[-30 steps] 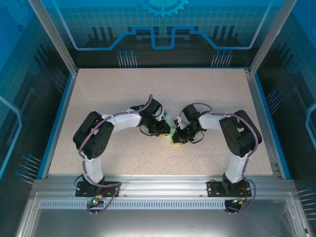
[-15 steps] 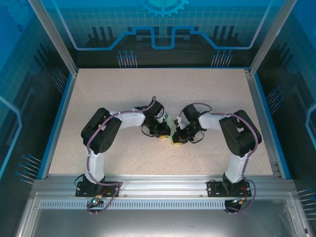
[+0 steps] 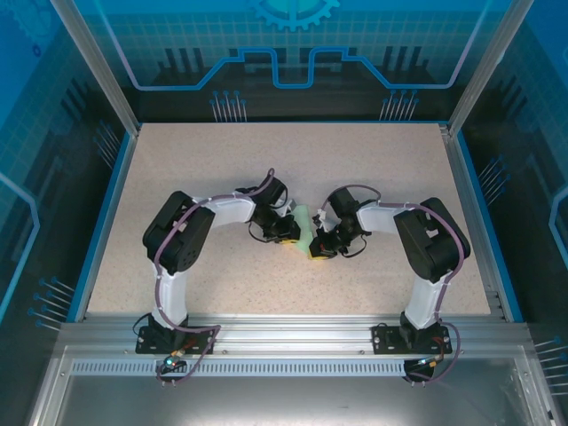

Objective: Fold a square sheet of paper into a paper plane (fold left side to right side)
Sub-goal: Third fold the triangle at the center of the table.

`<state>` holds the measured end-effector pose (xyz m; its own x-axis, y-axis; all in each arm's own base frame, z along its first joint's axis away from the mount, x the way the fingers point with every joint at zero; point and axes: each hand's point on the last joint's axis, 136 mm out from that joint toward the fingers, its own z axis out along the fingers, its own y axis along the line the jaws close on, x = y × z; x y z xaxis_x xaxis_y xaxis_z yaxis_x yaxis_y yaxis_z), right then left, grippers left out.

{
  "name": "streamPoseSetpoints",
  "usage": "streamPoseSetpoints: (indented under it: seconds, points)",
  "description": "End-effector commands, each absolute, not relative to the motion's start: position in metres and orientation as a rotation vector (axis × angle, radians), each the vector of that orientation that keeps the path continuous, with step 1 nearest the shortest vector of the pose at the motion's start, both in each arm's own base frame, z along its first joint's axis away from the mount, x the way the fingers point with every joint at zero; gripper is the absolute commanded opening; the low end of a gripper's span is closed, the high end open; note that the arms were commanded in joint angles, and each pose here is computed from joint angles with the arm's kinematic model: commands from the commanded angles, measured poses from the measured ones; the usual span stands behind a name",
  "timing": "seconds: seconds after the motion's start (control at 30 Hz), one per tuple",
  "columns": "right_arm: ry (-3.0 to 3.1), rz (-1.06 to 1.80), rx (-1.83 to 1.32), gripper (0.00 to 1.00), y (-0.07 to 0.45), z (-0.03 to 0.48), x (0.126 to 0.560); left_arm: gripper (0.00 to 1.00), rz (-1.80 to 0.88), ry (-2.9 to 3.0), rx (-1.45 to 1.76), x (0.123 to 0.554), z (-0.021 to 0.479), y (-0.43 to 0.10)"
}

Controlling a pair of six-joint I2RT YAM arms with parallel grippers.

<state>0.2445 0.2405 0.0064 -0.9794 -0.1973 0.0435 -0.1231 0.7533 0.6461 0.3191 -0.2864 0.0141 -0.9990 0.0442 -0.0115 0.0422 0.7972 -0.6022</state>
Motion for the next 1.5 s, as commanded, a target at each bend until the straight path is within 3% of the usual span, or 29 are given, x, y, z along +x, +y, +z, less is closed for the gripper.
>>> streamPoseSetpoints:
  seconds: [0.0, 0.27, 0.43, 0.53, 0.77, 1.1, 1.47]
  points:
    - [-2.845, -0.661, 0.197, 0.00, 0.202, -0.034, 0.212, 0.21, 0.756, -3.066, 0.021, 0.341, -0.011, -0.232]
    - [-2.848, -0.686, 0.197, 0.00, 0.204, -0.031, 0.215, 0.22, 0.878, -3.111, 0.043, 0.360, 0.034, -0.227]
    - [-2.856, -0.692, 0.196, 0.00, 0.205, -0.029, 0.218, 0.24, 1.103, -3.110, 0.054, 0.343, 0.087, -0.239]
    - [-2.861, -0.692, 0.195, 0.00, 0.206, -0.029, 0.220, 0.24, 1.158, -3.075, -0.016, 0.320, 0.094, -0.256]
    - [-2.860, -0.688, 0.185, 0.00, 0.206, -0.029, 0.221, 0.24, 1.145, -2.977, -0.137, 0.283, 0.066, -0.299]
    - [-2.862, -0.684, 0.187, 0.00, 0.206, -0.027, 0.221, 0.24, 1.071, -2.981, -0.156, 0.301, 0.037, -0.311]
    - [-2.863, -0.672, 0.188, 0.00, 0.204, -0.026, 0.220, 0.24, 0.817, -3.035, -0.100, 0.304, -0.007, -0.285]
